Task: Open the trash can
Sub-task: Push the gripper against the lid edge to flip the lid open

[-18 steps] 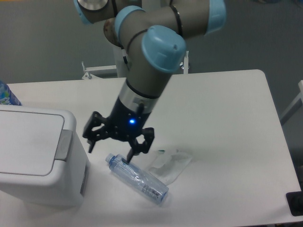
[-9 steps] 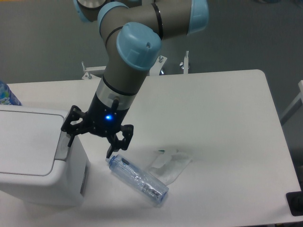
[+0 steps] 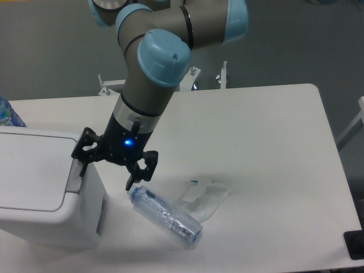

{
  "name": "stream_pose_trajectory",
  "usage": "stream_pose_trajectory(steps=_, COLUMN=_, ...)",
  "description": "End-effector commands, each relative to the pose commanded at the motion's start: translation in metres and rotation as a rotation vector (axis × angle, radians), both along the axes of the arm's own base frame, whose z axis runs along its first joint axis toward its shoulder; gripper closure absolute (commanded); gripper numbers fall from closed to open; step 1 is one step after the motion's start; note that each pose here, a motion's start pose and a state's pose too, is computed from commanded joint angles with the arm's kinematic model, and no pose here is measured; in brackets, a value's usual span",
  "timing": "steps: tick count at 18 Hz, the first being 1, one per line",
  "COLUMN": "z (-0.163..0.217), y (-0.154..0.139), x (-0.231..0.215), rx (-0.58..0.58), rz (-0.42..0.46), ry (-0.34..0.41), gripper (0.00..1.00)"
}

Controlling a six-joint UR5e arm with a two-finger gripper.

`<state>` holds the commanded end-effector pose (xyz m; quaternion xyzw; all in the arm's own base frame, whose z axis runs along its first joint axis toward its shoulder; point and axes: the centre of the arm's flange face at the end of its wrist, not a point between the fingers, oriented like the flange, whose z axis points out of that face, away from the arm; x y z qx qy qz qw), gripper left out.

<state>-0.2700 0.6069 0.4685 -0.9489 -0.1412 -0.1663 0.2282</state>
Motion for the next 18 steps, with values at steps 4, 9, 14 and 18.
stream_pose_trajectory(steps=4, z=-0.0019, y=0.0007, x=-0.0006, rx=-0.002, rz=0.000, ry=-0.002, gripper=0.00)
stream_pose_trajectory(steps=9, z=-0.0020, y=0.0007, x=-0.0006, rx=-0.002, rz=-0.001, ry=-0.001, gripper=0.00)
stream_pose_trajectory(steps=14, z=-0.0027, y=0.0006, x=-0.0005, rx=-0.003, rz=-0.001, ry=-0.002, gripper=0.00)
stream_pose_trajectory(steps=18, z=-0.0029, y=0.0023, x=0.0019, rx=-0.003, rz=-0.006, ry=-0.002, gripper=0.00)
